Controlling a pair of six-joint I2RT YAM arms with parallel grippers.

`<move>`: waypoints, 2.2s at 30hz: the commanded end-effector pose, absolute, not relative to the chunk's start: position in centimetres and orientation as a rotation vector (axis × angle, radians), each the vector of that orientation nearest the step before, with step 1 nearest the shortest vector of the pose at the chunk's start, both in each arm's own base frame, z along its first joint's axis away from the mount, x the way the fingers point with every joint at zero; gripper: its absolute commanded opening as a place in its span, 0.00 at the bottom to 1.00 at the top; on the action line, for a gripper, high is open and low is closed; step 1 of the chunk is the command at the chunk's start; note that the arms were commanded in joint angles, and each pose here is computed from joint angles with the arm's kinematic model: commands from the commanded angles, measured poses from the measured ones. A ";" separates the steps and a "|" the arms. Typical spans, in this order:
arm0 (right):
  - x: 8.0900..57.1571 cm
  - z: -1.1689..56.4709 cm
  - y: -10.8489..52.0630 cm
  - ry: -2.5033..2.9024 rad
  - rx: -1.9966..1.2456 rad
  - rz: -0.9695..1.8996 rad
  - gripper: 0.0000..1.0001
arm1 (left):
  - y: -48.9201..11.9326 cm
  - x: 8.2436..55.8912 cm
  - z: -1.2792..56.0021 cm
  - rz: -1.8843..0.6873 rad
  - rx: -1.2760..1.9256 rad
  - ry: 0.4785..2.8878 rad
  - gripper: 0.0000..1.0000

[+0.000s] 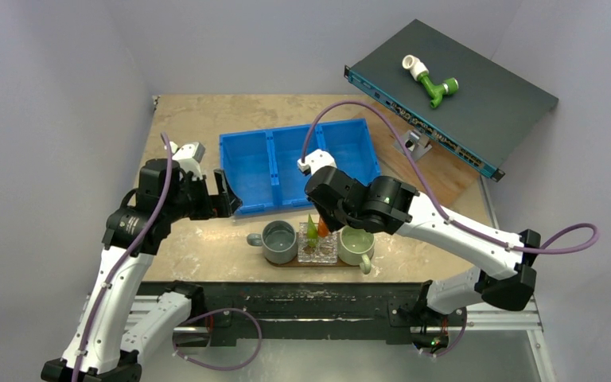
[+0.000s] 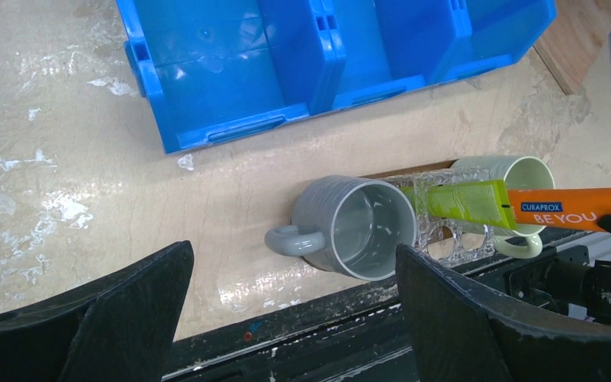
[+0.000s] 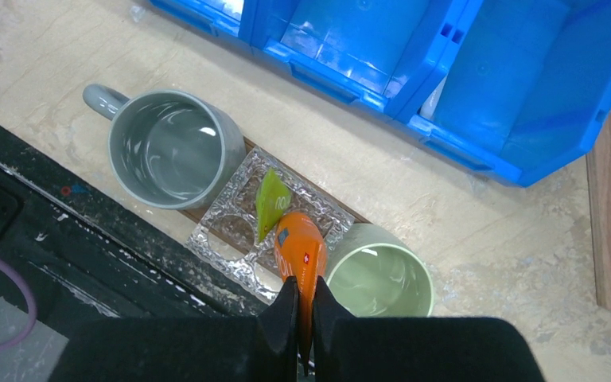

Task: Prepare toiletry sets of a toothbrush and toothpaste on the tray

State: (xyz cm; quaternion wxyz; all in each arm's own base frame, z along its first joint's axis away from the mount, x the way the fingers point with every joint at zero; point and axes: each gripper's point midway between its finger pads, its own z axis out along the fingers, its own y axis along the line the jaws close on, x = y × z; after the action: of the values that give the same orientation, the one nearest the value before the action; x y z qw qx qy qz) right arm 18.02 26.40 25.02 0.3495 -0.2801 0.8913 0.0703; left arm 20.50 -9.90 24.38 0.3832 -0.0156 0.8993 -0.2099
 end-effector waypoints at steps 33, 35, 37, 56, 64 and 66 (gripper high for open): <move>19.9 19.9 26.8 2.293 -0.639 0.135 0.00 | -10.3 21.1 24.8 -0.560 -0.023 2.253 0.96; 19.9 19.5 26.8 2.299 -0.632 0.141 0.00 | -10.3 21.1 24.7 -0.561 -0.023 2.256 0.97; 20.0 19.2 26.8 2.303 -0.625 0.141 0.00 | -10.3 21.1 24.6 -0.561 -0.023 2.258 0.97; 19.9 18.7 26.4 2.332 -0.587 0.165 0.20 | -10.6 21.4 24.4 -0.577 -0.016 2.271 0.97; 20.8 23.4 26.0 2.251 -0.529 0.190 0.34 | -10.6 21.5 24.1 -0.575 -0.015 2.281 0.97; 21.4 24.5 25.7 2.233 -0.503 0.181 0.36 | -10.7 21.5 24.1 -0.575 -0.015 2.282 0.97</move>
State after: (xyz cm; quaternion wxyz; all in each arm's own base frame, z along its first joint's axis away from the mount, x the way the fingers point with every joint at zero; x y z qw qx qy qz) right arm 19.78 26.24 19.77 0.3561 -0.2355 0.9024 0.0590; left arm 20.81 -10.38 23.45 0.3684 -0.0120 0.9040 -0.2168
